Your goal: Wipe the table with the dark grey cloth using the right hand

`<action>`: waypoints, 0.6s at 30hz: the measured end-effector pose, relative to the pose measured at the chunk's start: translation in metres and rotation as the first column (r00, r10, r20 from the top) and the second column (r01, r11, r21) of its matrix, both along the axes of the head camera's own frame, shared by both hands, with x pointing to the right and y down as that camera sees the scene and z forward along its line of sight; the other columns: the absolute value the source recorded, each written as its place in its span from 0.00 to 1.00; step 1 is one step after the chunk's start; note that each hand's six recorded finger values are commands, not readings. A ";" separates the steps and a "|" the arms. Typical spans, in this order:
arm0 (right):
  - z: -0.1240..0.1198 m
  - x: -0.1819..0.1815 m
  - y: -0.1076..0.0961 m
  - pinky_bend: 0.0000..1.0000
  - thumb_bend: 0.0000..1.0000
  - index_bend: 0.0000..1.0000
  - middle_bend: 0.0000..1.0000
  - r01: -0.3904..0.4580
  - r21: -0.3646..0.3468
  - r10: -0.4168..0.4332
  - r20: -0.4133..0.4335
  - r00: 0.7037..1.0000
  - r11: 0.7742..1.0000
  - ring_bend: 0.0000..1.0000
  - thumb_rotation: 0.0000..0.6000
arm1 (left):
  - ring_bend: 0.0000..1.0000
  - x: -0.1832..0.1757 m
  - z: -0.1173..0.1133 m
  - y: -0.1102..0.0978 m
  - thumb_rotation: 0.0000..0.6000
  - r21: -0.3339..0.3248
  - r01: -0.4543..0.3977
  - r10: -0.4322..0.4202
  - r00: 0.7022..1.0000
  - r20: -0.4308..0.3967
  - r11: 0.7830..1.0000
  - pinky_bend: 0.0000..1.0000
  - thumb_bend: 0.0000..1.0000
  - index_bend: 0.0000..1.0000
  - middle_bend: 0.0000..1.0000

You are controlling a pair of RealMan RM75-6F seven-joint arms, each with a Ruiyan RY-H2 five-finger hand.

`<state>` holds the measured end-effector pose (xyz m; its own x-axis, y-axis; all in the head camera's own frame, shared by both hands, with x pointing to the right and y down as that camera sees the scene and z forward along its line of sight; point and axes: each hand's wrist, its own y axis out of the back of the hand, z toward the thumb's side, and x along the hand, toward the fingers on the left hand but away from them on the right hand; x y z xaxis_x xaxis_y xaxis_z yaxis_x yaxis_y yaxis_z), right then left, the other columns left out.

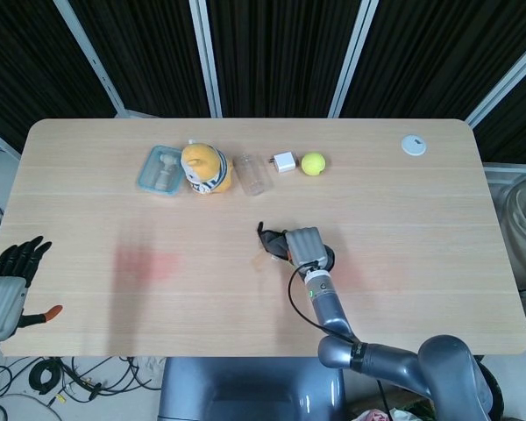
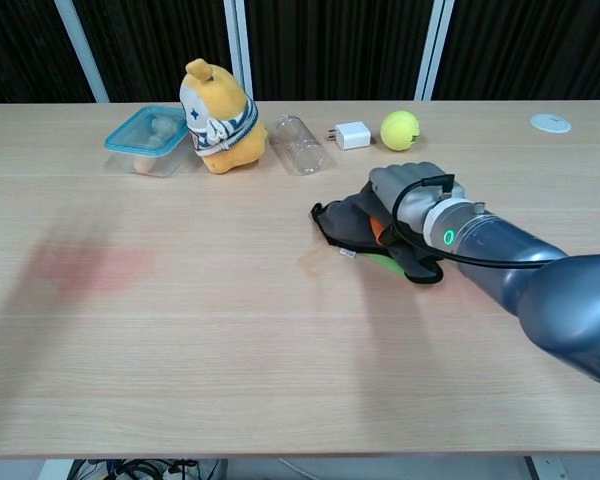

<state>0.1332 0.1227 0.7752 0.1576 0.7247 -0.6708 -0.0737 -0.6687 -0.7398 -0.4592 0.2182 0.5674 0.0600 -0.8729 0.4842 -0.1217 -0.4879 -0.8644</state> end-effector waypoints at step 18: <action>0.008 -0.011 -0.002 0.83 0.71 0.78 0.66 0.022 0.015 -0.022 0.005 1.000 1.000 0.73 1.00 | 0.00 0.001 0.001 0.000 1.00 -0.009 0.003 -0.003 1.000 -0.002 1.000 0.00 0.00 0.00 0.00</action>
